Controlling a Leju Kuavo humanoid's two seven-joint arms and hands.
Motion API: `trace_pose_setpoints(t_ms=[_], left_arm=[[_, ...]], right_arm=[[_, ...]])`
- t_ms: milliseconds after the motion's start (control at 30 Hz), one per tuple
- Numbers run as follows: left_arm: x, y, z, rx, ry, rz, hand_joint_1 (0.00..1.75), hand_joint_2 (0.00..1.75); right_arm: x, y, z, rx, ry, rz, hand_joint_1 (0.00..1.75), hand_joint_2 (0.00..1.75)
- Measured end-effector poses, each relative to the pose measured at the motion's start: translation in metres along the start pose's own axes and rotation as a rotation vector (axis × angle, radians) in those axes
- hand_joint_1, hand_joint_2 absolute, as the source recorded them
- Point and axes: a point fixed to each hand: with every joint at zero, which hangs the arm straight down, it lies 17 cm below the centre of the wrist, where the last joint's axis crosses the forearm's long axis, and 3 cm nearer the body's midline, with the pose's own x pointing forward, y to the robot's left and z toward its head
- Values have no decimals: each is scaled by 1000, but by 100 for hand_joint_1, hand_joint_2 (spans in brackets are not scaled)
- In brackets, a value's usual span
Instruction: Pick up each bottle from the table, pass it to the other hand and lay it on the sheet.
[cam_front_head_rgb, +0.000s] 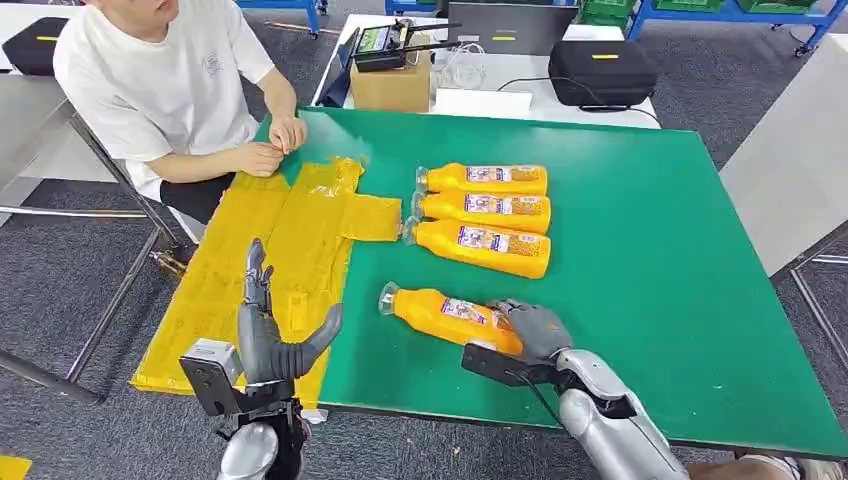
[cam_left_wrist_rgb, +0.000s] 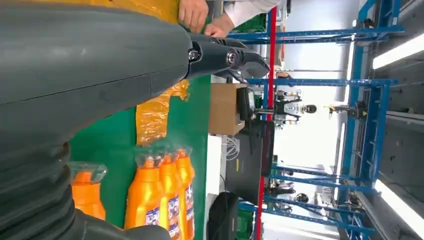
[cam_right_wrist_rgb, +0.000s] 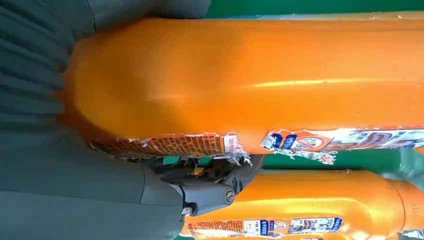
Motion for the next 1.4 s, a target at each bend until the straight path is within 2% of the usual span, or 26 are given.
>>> trace_pose_setpoints(t_ms=[333,467,600,733,767,833,900,1000,1233,1400], left_arm=[[-1,0,-3,7,-2,5,0,175],[3,-2,-4,9,-24,-25,0,175],[-2,-12,2,-14,6,-7,0,175],[-20,-32,16,-92,96,68,0,175],[-27,-48,25,-158,144,121,0,175],[-36,-77,45,-291,216,214,0,175],[-35,-97,63,-391,248,300,0,175],[-30,-108,75,-453,268,403,0,175],[-14,-106,76,-472,216,467,0,175],[12,-122,91,-595,152,542,0,175]], right_arm=[[-12,3,-13,47,32,14,175,175],[-3,-1,-17,3,-1,-27,175,175],[45,-3,-4,-92,-177,-305,175,175],[93,-21,26,-267,-297,-558,175,175],[106,-35,35,-343,-326,-639,175,175],[109,-78,53,-529,-355,-697,175,175],[104,-120,68,-694,-374,-747,175,175],[90,-158,88,-848,-393,-838,175,175],[82,-181,104,-943,-403,-940,175,175],[103,-182,101,-898,-475,-950,175,175]])
